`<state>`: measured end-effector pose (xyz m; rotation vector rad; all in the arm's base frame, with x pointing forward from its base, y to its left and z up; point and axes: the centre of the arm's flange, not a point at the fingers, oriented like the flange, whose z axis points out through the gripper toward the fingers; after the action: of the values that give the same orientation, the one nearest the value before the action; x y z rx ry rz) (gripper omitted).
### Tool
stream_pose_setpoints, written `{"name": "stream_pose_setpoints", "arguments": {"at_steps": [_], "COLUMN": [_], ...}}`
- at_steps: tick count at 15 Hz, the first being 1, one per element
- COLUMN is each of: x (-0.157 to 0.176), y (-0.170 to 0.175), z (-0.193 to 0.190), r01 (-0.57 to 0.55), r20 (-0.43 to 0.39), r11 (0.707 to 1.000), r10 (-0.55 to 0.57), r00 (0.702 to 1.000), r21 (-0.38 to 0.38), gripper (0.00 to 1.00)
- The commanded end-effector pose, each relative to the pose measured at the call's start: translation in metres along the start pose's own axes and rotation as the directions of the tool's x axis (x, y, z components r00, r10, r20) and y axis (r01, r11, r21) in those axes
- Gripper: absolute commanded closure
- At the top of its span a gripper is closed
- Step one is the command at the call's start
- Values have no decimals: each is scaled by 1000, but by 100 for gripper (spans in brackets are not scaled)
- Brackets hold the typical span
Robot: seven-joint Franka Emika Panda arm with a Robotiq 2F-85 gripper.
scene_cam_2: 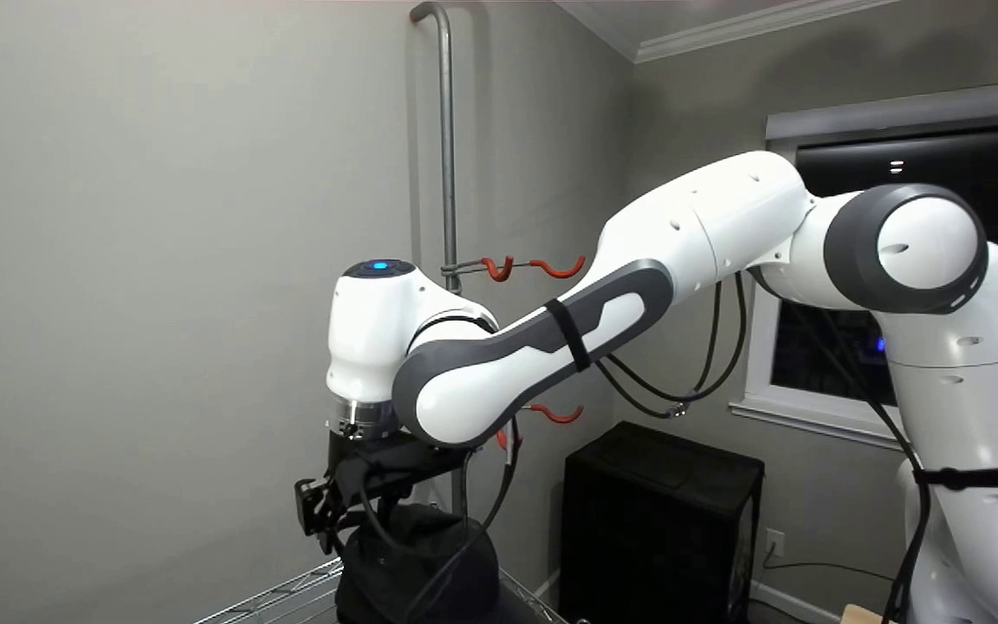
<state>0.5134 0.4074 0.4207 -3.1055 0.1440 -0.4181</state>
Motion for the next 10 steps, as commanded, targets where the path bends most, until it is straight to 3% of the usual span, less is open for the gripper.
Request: {"name": "stream_pose_setpoints", "arguments": {"at_steps": [1, 5, 10], "x": [2, 1, -16], "y": [8, 12, 24], "z": [-7, -14, -61], "r01": [1, -12, 11], "r20": [10, 27, 35], "r11": [999, 999, 999], "r10": [-2, 11, -12], "r00": [1000, 1000, 999], "r21": [42, 45, 44], "gripper": [0, 0, 0]}}
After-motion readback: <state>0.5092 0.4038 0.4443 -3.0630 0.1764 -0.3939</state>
